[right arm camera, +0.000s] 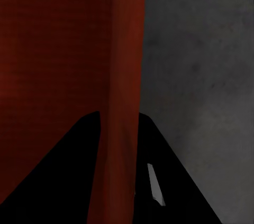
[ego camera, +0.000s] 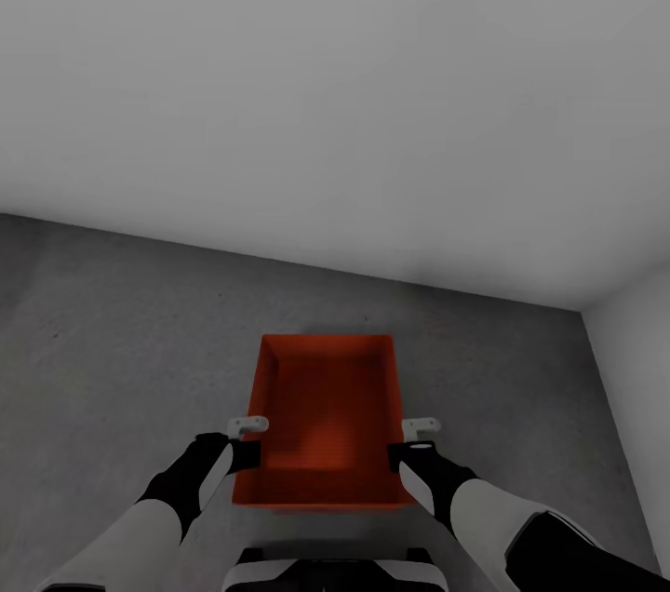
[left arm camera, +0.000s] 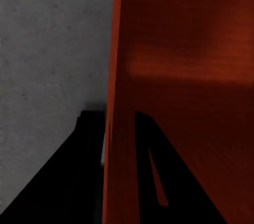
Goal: Move the two storage containers from the living room to the garage. In the garage, place one container on the floor and stack the other container on top of it (either order is fine).
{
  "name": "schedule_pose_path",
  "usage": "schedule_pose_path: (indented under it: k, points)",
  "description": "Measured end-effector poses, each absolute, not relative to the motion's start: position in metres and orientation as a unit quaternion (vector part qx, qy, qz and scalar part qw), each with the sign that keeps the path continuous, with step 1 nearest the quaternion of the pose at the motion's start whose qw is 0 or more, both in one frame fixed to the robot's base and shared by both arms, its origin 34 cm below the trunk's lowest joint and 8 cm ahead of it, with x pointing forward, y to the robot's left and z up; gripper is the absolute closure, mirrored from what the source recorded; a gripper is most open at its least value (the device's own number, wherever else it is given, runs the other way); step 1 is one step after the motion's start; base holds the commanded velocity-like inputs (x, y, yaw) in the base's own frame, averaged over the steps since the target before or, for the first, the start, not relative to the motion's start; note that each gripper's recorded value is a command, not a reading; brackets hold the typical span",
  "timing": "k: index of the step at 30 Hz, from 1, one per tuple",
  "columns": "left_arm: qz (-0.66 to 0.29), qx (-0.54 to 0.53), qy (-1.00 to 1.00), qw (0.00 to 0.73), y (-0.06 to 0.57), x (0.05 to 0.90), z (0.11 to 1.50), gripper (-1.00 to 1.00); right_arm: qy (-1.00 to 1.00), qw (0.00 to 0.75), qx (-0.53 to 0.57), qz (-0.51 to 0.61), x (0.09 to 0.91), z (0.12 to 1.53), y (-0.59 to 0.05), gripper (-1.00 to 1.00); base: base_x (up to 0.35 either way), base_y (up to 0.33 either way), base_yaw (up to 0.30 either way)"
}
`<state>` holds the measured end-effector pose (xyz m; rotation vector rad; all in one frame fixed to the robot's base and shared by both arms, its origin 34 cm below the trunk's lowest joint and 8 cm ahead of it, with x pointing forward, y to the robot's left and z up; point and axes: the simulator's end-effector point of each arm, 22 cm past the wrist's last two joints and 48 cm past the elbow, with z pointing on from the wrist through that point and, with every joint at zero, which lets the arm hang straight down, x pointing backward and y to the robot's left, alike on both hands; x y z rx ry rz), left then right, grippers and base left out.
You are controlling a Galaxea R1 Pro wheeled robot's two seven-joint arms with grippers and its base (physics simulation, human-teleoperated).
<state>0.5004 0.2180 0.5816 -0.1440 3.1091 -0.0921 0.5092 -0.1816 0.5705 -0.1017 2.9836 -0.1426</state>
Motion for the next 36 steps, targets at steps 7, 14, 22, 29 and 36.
schedule_pose_path:
  k: [7,14,22,29,36]
  points:
    - [-0.03,-0.046,0.998,0.018,0.2178,0.5026,0.5815,1.0,0.995,0.081,-0.033,-0.048,0.5113,0.5706,-0.1818,1.0,0.028,0.005,0.0]
    - [-0.029,-0.046,0.998,0.011,0.218,0.4995,0.5814,1.0,0.996,0.074,-0.034,-0.047,0.5085,0.5702,-0.1816,1.0,0.002,0.0,0.0]
    - [-0.029,-0.046,0.998,0.011,0.218,0.4997,0.5816,1.0,0.996,0.074,-0.034,-0.047,0.5085,0.5702,-0.1815,1.0,0.0,0.0,0.0]
    - [-0.03,-0.046,0.998,0.015,0.2179,0.5011,0.5814,1.0,0.995,0.077,-0.034,-0.048,0.5102,0.5703,-0.1817,1.0,-0.049,-0.033,0.0]
    - [-0.029,-0.046,0.998,0.012,0.2181,0.4999,0.5816,1.0,0.996,0.074,-0.034,-0.047,0.5085,0.5702,-0.1815,1.0,-0.022,-0.014,0.0]
